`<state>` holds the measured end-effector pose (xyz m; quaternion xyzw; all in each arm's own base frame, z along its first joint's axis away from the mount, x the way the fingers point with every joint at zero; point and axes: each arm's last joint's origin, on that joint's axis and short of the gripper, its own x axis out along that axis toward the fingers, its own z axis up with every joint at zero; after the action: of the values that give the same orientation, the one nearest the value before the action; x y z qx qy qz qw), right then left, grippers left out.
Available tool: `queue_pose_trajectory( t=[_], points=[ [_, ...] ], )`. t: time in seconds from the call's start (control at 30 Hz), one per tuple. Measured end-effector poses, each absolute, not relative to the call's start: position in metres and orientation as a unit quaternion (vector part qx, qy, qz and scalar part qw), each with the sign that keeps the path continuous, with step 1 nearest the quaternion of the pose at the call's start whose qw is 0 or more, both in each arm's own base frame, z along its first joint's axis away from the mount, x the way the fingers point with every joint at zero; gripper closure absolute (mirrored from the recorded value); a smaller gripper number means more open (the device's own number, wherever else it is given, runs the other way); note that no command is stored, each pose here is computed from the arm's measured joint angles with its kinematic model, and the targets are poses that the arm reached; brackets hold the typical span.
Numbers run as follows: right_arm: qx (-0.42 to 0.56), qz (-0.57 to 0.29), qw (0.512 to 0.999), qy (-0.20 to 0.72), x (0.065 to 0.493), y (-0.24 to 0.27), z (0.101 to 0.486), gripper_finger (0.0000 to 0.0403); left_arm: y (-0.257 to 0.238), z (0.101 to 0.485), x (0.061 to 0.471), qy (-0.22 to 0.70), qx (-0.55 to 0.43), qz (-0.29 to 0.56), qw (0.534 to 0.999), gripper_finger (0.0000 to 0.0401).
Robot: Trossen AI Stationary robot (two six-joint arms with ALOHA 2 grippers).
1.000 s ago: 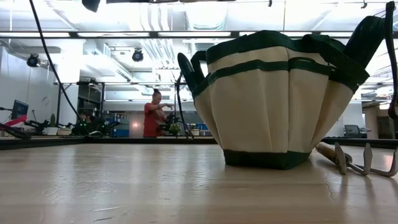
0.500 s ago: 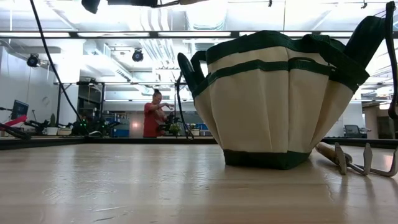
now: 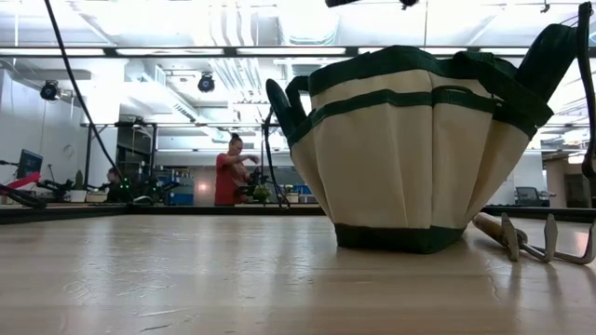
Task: Pick & Place Garden tools in Gardening bag
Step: Put the left hand rake into the gardening bag
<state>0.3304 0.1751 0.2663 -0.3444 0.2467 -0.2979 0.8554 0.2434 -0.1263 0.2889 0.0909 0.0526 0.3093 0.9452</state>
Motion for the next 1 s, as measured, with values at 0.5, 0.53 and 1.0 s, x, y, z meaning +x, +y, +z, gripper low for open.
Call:
queue_pose_trajectory(
  t=[0.5, 0.53, 1.0],
  points=[
    [-0.305, -0.318, 0.846, 0.302, 0.278, 0.151, 0.279, 0.0253, -0.149, 0.300, 0.240, 0.078, 0.232, 0.211, 0.946, 0.0395],
    [-0.298, -0.321, 0.847, 0.301, 0.275, 0.149, 0.281, 0.0253, -0.150, 0.297, 0.243, 0.080, 0.237, 0.199, 0.948, 0.0395],
    [-0.254, -0.333, 0.868, 0.269, 0.255, 0.133, 0.311, 0.0264, -0.178, 0.253, 0.300, 0.105, 0.401, 0.204, 0.887, 0.0395]
  ],
)
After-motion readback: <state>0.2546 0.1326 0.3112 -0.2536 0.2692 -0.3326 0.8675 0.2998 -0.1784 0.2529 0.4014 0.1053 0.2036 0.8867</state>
